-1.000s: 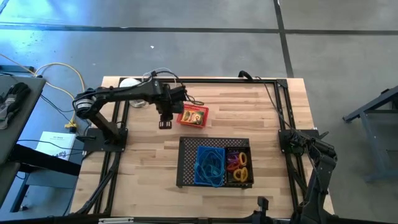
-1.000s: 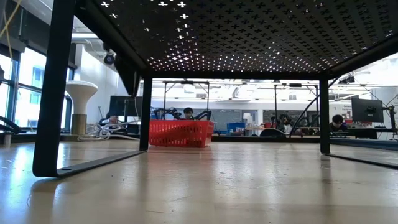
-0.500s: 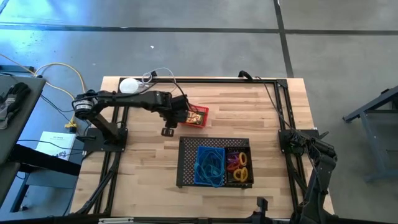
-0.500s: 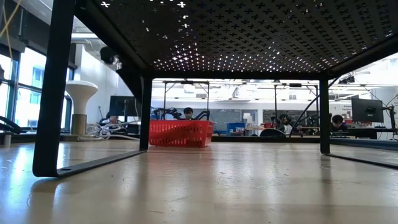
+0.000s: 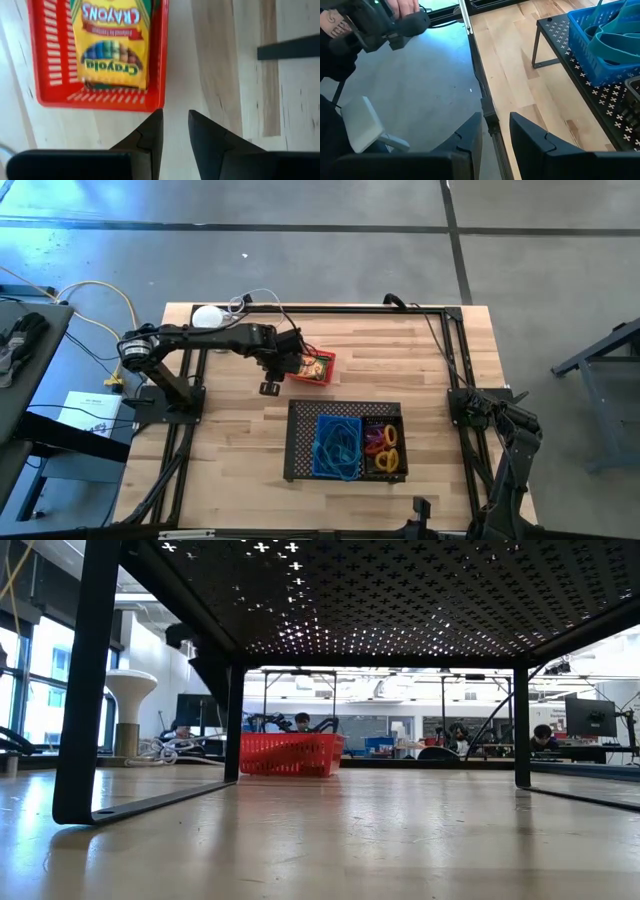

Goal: Pick & Place Office Desk Supplies
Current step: Put the red bin with crayon boxes on the shelf

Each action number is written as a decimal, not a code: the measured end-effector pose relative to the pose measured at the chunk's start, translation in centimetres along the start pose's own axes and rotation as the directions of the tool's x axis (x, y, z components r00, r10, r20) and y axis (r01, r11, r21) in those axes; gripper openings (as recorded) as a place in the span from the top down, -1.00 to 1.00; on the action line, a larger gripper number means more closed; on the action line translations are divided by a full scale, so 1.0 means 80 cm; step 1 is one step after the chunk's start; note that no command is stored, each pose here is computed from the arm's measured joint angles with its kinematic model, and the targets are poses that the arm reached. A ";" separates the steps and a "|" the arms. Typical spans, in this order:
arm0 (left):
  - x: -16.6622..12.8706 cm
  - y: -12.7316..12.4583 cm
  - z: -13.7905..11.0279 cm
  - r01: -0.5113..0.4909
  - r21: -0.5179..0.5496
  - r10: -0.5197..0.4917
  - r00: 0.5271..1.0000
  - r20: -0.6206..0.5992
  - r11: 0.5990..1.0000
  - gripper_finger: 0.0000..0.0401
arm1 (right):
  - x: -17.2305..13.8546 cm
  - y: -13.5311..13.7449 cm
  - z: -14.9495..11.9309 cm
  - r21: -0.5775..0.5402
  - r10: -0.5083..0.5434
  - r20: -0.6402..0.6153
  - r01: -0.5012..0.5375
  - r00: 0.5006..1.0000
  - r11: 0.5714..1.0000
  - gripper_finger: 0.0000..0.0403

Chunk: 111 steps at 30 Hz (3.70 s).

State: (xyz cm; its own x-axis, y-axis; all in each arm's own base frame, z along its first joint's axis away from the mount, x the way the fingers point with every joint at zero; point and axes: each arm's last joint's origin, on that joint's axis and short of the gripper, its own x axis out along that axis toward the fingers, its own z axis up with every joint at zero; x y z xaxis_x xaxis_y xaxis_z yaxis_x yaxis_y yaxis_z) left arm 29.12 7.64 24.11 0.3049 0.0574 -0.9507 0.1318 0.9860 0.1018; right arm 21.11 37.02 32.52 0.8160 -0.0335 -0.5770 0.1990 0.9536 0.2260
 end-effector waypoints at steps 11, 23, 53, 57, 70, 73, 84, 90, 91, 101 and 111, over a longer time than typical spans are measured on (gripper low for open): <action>0.015 -0.002 -0.015 0.066 -0.015 -0.066 0.997 -0.034 0.998 0.59 | 0.000 0.002 0.001 0.014 0.013 0.006 -0.013 1.000 1.000 0.58; 0.016 -0.007 -0.006 0.049 -0.001 -0.049 0.999 0.021 0.999 0.59 | 0.002 0.002 0.002 0.009 0.011 0.004 -0.011 1.000 1.000 0.58; 0.016 -0.004 -0.002 -0.004 -0.023 0.005 0.999 0.035 1.000 0.59 | 0.091 -0.049 0.077 -0.324 -0.069 -0.132 0.023 0.989 0.946 0.58; 0.016 -0.005 -0.002 -0.004 -0.002 0.004 0.999 0.036 1.000 0.59 | 0.100 -0.052 0.085 -0.277 -0.028 -0.176 -0.023 0.984 0.961 0.58; 0.018 -0.006 0.000 -0.004 0.003 0.004 0.999 0.038 1.000 0.59 | 0.101 -0.050 0.090 -0.317 -0.031 -0.121 -0.009 0.992 0.949 0.58; 0.024 -0.005 0.001 -0.001 0.004 0.001 0.999 0.033 1.000 0.59 | 0.101 -0.049 0.089 -0.305 -0.016 -0.134 -0.026 0.991 0.952 0.58; 0.036 -0.005 0.009 -0.009 0.012 0.008 0.999 0.054 1.000 0.59 | 0.098 -0.042 0.089 -0.286 0.018 -0.113 -0.050 0.993 0.957 0.58; 0.040 -0.005 0.009 -0.005 0.013 0.004 0.999 0.044 1.000 0.59 | 0.098 -0.042 0.089 -0.289 0.021 -0.110 -0.052 0.994 0.956 0.58; 0.040 -0.005 0.009 -0.004 0.013 0.004 0.999 0.044 1.000 0.59 | 0.098 -0.042 0.089 -0.291 0.018 -0.106 -0.048 0.994 0.956 0.58; 0.040 -0.005 0.010 -0.025 0.016 0.025 0.999 0.045 1.000 0.59 | 0.098 -0.042 0.090 -0.286 0.013 -0.091 -0.039 0.996 0.958 0.58; 0.042 -0.003 0.015 -0.051 0.043 0.048 0.996 0.074 0.998 0.59 | 0.098 -0.041 0.091 -0.275 0.021 -0.083 -0.043 0.996 0.961 0.58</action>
State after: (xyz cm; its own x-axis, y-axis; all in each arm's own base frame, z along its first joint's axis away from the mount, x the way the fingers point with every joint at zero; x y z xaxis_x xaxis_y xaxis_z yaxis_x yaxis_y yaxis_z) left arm 31.22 7.40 21.27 0.3802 0.0926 -0.9203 0.1564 0.9742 0.1626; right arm 30.81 31.48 32.99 0.7724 0.0117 -0.6351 0.0067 0.9996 0.0266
